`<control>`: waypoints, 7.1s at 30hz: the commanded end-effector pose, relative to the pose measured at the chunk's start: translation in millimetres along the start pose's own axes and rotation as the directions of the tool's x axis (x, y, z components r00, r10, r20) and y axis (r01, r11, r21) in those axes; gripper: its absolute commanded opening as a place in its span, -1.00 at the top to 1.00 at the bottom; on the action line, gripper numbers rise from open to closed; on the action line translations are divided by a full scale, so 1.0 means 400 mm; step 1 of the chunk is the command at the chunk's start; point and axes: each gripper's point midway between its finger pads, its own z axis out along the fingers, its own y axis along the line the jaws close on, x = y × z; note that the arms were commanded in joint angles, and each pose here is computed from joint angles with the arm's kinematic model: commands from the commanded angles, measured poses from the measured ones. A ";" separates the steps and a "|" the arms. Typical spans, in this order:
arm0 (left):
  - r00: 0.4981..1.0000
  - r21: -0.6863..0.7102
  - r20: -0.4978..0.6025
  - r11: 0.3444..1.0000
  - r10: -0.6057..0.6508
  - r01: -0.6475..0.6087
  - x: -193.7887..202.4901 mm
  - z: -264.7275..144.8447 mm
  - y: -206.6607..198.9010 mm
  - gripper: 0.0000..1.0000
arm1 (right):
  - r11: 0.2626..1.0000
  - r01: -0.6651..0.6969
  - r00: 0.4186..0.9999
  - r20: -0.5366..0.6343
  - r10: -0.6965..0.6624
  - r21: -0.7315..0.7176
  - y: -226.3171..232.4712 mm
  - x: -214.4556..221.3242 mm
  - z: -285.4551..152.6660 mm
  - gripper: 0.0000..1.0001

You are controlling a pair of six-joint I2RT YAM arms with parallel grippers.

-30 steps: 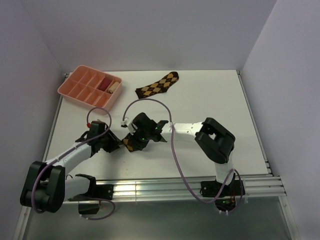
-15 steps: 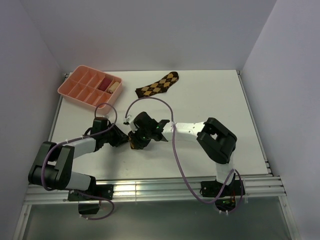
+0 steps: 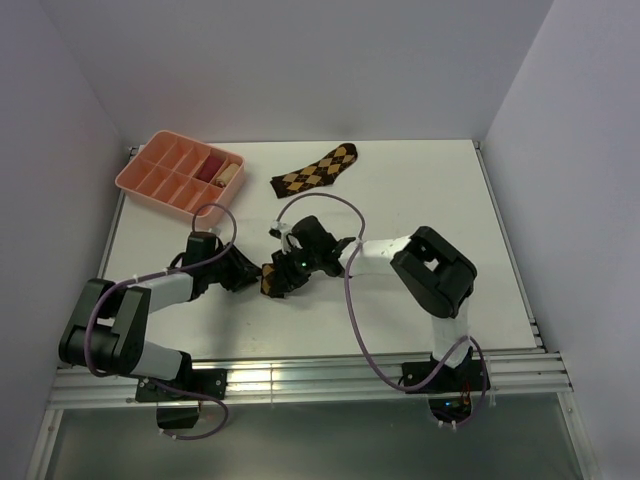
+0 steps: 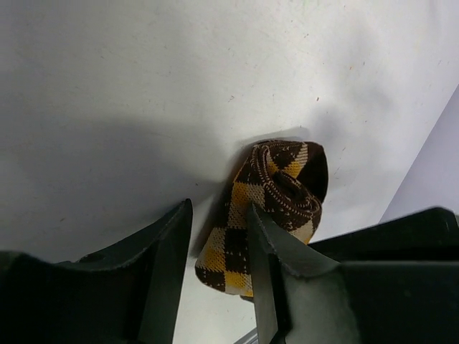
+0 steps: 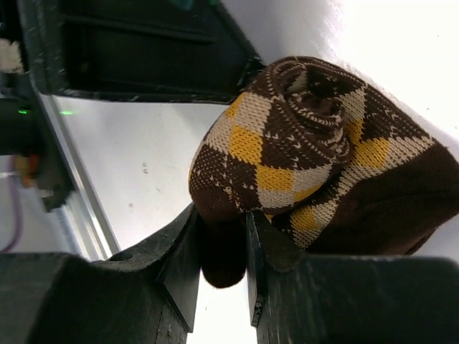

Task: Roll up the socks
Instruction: Roll the sock at the center of the board, then pick up the sock at the center of the board, then place the sock in the storage box.

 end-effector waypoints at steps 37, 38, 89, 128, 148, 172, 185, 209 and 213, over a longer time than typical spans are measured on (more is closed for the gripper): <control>0.997 0.051 0.003 0.996 0.075 -0.075 -0.027 0.025 -0.044 -0.04 | 0.976 -0.189 0.962 -0.220 0.162 -0.107 -0.095 0.027 0.026 0.78; 0.998 0.044 0.000 0.997 0.066 -0.065 -0.023 0.025 -0.040 -0.02 | 0.978 -0.187 0.962 -0.220 0.163 -0.093 -0.100 0.027 0.026 0.72; 0.994 -0.155 -0.023 0.982 0.104 -0.106 -0.012 0.020 -0.041 0.11 | 0.662 0.274 0.922 0.007 -0.388 0.698 -0.147 -0.057 0.023 -0.32; 0.980 0.068 0.198 0.997 -0.034 0.021 -0.084 -0.026 -0.109 -0.45 | 0.963 -0.266 0.963 -0.048 0.264 -0.038 -0.070 -0.018 0.033 1.00; 0.990 0.000 0.136 0.999 -0.037 0.038 -0.030 0.005 -0.024 -0.44 | 0.760 -0.626 0.780 -0.159 0.606 -0.177 -0.123 0.031 0.056 1.00; 1.000 -0.174 0.009 0.985 -0.018 0.019 0.053 0.106 0.070 0.64 | 0.684 -0.696 0.718 -0.208 0.664 -0.219 -0.126 0.034 0.067 0.81; 0.986 -0.258 0.147 0.965 0.081 -0.040 -0.070 0.043 -0.018 0.99 | 0.892 -0.452 0.892 0.001 0.452 0.025 -0.134 -0.044 -0.131 -0.34; 0.631 -0.446 0.653 0.886 0.419 -0.126 -0.682 -0.303 -0.352 0.99 | 0.865 -0.316 0.806 0.591 0.029 0.389 -0.104 -0.201 -0.699 -0.42; 0.550 -0.557 0.581 0.786 0.599 -0.267 -0.746 -0.287 -0.344 0.99 | 0.871 -0.297 0.792 0.610 -0.004 0.391 -0.092 -0.185 -0.717 -0.43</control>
